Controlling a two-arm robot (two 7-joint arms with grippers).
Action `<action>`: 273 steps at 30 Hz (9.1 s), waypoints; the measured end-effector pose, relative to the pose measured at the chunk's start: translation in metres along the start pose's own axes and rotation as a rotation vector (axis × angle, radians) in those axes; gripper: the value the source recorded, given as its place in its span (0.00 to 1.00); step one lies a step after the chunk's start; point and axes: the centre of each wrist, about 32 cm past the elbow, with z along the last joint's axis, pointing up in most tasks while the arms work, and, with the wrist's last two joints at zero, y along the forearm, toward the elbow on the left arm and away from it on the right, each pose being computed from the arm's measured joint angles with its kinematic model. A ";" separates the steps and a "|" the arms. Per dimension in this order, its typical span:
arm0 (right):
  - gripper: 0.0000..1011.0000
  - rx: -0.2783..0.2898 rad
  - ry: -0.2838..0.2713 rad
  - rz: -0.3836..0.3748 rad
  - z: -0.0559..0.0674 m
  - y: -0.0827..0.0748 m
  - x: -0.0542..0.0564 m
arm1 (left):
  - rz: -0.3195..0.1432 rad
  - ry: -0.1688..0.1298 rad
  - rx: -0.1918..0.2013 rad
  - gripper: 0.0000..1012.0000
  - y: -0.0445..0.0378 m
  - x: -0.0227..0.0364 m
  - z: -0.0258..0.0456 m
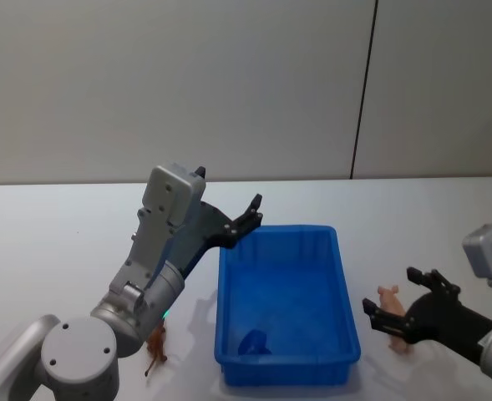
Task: Pick up the two dolls from the table and place them into the box.
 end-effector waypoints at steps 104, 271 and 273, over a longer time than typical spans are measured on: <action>0.78 0.033 0.023 0.183 0.040 0.064 -0.030 | 0.000 0.000 0.000 0.99 0.0000 0.0000 0.0000; 0.99 0.017 0.006 0.009 -0.002 -0.013 -0.002 | 0.002 0.141 0.208 0.40 0.0361 0.0122 -0.0507; 0.99 0.017 0.006 0.009 -0.002 -0.013 -0.002 | -0.011 0.142 0.193 0.40 0.0331 0.0110 -0.0478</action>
